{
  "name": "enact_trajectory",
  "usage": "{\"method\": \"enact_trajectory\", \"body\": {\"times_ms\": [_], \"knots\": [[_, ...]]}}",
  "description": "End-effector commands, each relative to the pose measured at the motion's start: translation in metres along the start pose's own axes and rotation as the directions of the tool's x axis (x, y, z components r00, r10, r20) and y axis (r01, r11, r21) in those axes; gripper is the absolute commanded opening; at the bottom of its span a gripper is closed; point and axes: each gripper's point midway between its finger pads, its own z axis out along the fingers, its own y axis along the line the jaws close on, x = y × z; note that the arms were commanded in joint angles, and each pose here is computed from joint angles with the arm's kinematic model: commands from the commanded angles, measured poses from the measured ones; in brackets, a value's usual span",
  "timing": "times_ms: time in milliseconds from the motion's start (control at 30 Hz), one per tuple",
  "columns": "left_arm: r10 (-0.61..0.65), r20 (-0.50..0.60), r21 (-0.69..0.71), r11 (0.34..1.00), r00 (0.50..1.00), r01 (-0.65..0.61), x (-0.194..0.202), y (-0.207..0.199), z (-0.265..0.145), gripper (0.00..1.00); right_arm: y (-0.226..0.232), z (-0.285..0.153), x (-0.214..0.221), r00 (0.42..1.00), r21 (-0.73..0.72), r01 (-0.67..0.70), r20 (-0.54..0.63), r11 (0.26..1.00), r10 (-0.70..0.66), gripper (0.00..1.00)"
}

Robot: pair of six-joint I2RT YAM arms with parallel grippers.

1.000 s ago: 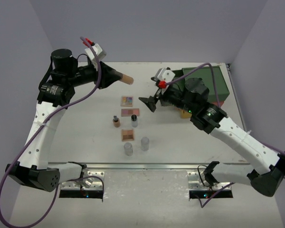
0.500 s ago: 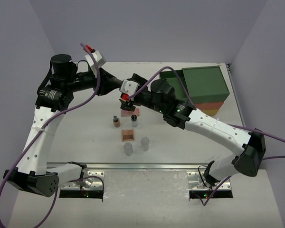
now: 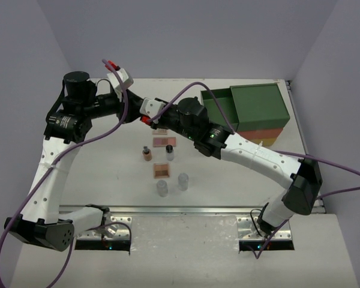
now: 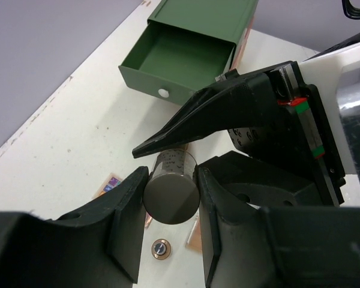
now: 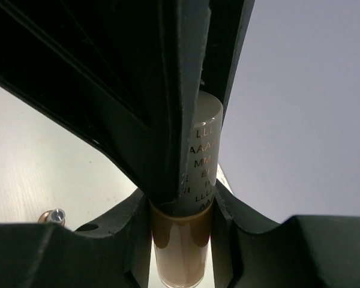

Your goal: Organize the makeup

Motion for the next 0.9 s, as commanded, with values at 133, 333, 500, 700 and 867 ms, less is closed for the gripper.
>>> {"method": "enact_trajectory", "body": {"times_ms": [133,333,500,700,867], "knots": [[0.006,0.063,-0.296,0.955,0.998,0.013,-0.023,0.045,-0.013,1.00,-0.078,-0.042,0.045,0.964,0.292,-0.098,-0.211,0.951,0.164,0.00],[-0.050,0.016,-0.509,0.859,0.999,0.051,0.001,0.092,-0.019,1.00,-0.134,-0.101,0.130,0.789,0.569,-0.308,-0.295,0.762,0.539,0.00],[-0.080,-0.085,-0.510,0.860,0.993,0.026,0.044,0.100,-0.010,1.00,-0.145,-0.124,0.175,0.656,0.675,-0.295,-0.371,0.676,0.657,0.00],[-0.095,-0.222,-0.509,0.860,0.970,-0.032,0.102,0.105,-0.007,1.00,-0.144,-0.125,0.214,0.554,0.733,-0.264,-0.417,0.627,0.721,0.10],[-0.092,-0.315,-0.451,0.890,0.945,-0.063,0.144,0.095,-0.003,1.00,-0.133,-0.119,0.226,0.511,0.733,-0.313,-0.407,0.604,0.758,0.19]]}}
